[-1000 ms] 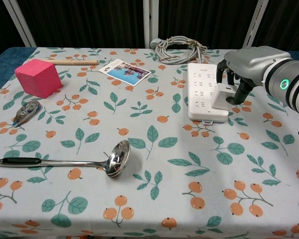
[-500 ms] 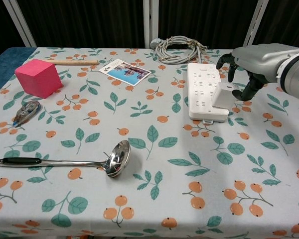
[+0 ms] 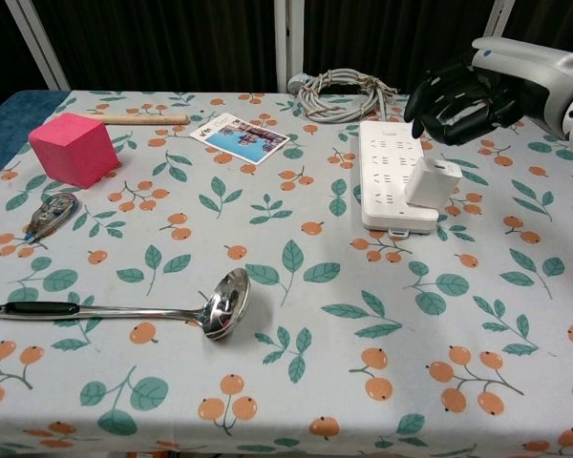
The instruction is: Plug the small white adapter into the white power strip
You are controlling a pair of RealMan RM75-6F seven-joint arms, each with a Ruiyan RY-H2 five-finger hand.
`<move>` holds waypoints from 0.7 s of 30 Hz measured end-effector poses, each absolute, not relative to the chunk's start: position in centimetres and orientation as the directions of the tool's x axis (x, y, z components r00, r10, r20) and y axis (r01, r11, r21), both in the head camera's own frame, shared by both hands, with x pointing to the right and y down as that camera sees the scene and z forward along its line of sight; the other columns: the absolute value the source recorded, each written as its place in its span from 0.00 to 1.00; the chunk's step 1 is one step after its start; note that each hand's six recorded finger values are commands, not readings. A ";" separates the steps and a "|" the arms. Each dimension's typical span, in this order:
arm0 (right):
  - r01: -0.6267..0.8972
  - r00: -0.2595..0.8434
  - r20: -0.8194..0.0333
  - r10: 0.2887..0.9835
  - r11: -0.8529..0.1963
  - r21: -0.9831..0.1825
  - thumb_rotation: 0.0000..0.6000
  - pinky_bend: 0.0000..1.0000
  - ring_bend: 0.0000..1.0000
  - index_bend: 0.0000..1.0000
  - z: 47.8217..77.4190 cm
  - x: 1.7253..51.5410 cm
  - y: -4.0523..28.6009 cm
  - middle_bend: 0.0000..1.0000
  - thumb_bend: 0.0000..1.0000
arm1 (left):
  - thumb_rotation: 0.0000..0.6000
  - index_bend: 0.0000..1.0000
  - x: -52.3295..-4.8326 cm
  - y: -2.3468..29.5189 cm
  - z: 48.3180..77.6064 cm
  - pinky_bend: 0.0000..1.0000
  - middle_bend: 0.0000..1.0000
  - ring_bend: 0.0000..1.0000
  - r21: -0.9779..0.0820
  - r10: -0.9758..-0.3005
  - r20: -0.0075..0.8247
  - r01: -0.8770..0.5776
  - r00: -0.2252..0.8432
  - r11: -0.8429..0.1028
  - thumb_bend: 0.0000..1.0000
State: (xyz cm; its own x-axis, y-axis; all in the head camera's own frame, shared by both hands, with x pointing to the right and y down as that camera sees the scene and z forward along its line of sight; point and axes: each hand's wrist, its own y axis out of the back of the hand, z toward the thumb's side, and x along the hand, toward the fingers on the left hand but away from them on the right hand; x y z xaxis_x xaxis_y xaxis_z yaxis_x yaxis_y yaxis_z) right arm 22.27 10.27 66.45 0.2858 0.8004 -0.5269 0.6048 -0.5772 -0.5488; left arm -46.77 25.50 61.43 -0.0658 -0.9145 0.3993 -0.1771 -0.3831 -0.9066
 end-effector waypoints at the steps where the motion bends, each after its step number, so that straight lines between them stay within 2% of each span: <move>1: 0.652 0.295 -0.516 0.804 -0.564 -0.507 1.00 0.56 0.48 0.70 66.6 22.3 10.2 0.63 0.59 | 1.00 0.06 -46.8 25.5 61.4 0.00 0.00 0.00 -0.907 -0.914 0.399 -0.177 -0.067 -0.383 0.00; 3: 0.747 0.313 -0.491 0.813 -0.530 -0.402 1.00 0.68 0.57 0.79 67.2 22.5 10.0 0.70 0.62 | 1.00 0.06 -46.8 25.6 61.3 0.00 0.00 0.00 -0.907 -0.914 0.400 -0.177 -0.071 -0.383 0.00; 8: 0.880 0.344 -0.440 0.830 -0.448 -0.157 1.00 0.84 0.73 0.93 69.1 22.8 9.8 0.85 0.68 | 1.00 0.06 -47.0 25.8 61.4 0.00 0.00 0.00 -0.903 -0.909 0.408 -0.179 -0.082 -0.390 0.00; 15: 0.904 0.387 -0.422 0.820 -0.427 -0.001 1.00 0.88 0.78 0.98 72.5 22.0 10.6 0.90 0.74 | 1.00 0.06 -47.2 25.8 61.6 0.00 0.00 0.00 -0.902 -0.907 0.412 -0.181 -0.087 -0.392 0.00; 21: 0.904 0.401 -0.416 0.816 -0.425 0.039 1.00 0.88 0.78 0.98 73.4 21.2 11.0 0.90 0.75 | 1.00 0.06 -47.4 25.8 61.6 0.00 0.00 0.00 -0.902 -0.906 0.413 -0.182 -0.091 -0.393 0.00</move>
State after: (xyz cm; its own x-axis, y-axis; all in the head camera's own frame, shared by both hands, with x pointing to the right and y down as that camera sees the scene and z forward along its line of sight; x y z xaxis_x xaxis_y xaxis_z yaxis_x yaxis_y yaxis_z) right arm 21.18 11.01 73.39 0.4015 0.8161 -0.4158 0.9043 -0.4253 0.0385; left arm -47.38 25.80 61.61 -0.0908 -0.9062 0.4130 -0.1820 -0.3926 -0.9015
